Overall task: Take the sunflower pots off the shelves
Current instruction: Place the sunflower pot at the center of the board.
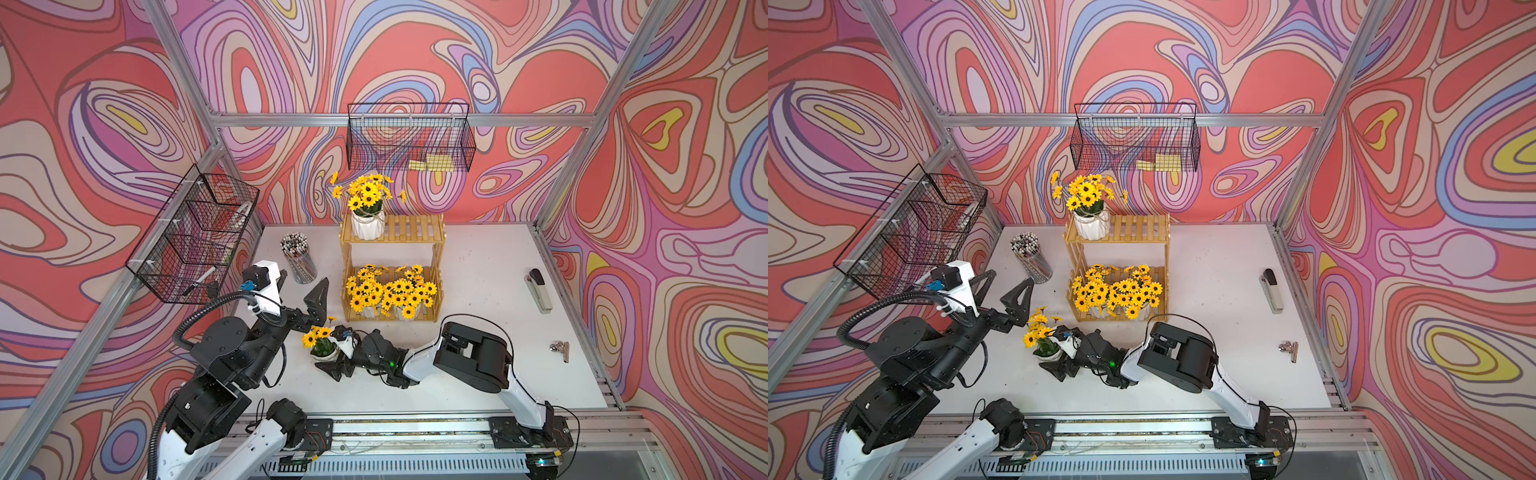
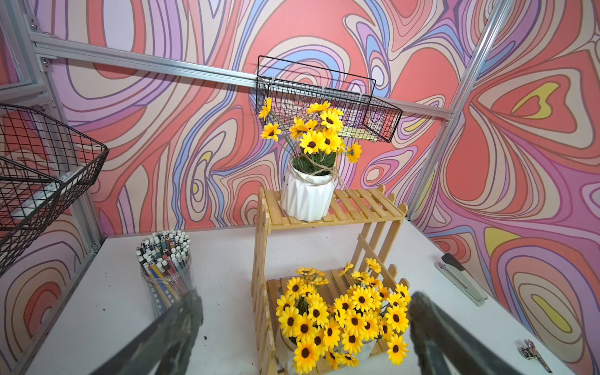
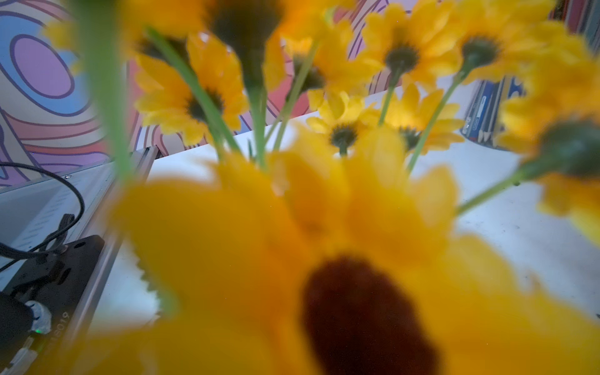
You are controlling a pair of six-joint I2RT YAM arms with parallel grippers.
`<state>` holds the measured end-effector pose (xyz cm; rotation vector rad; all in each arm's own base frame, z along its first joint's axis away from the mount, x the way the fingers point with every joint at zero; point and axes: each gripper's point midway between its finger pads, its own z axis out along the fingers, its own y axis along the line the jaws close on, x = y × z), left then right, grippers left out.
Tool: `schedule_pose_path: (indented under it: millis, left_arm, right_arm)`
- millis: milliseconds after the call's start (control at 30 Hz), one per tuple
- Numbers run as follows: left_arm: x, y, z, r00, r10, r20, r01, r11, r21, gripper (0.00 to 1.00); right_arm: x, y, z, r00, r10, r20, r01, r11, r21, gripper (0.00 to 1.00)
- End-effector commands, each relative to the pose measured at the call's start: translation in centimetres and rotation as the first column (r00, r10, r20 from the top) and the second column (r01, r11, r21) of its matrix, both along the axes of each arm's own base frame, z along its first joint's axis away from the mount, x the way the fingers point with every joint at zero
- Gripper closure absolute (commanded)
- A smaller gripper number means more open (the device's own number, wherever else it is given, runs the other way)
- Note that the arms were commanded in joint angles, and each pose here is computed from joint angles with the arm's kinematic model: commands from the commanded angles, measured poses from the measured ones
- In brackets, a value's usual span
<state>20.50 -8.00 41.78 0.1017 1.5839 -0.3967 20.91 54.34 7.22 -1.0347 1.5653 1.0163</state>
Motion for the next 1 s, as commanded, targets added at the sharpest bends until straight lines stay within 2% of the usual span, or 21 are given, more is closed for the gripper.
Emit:
schedule_pose_path:
  millis: [0, 233, 333, 567, 767, 833, 967]
  left_arm:
    - [0.1, 0.0, 0.2, 1.0, 0.003, 0.018, -0.003, 1.0, 0.002, 0.0]
    - [-0.2, 0.2, 0.3, 1.0, 0.002, 0.023, -0.002, 1.0, -0.006, 0.0]
    - [-0.4, 0.3, 0.3, 1.0, 0.001, 0.026, -0.001, 1.0, -0.01, 0.0]
    - [-0.8, 0.7, 0.2, 0.999, 0.008, 0.032, -0.008, 1.0, -0.019, 0.0]
    - [-0.8, 0.7, 0.2, 0.999, 0.01, 0.034, -0.009, 1.0, -0.026, 0.0]
    - [-0.8, 0.7, 0.1, 0.999, 0.011, 0.035, -0.01, 1.0, -0.026, 0.0]
    - [-0.8, 0.6, 0.1, 0.999, 0.007, 0.033, -0.006, 1.0, -0.024, 0.0]
  right_arm:
    - [-0.2, 0.8, 1.0, 1.0, 0.008, 0.016, -0.009, 0.998, 0.063, 1.0]
    - [-0.7, 0.2, -0.5, 0.999, 0.019, 0.038, -0.019, 1.0, 0.0, 1.0]
    - [-0.7, -0.3, -1.7, 0.997, 0.023, 0.075, -0.016, 0.996, -0.083, 0.9]
    - [-1.7, -1.9, -5.0, 0.996, 0.063, 0.067, -0.049, 0.979, -0.199, 0.84]
    - [-2.0, -1.4, -6.0, 0.995, 0.088, 0.038, -0.077, 0.971, -0.226, 0.62]
    - [-2.0, -1.5, -6.0, 0.996, 0.084, 0.038, -0.074, 0.971, -0.226, 0.59]
    - [-2.5, -1.4, -5.5, 0.993, 0.111, 0.035, -0.1, 0.971, -0.217, 0.44]
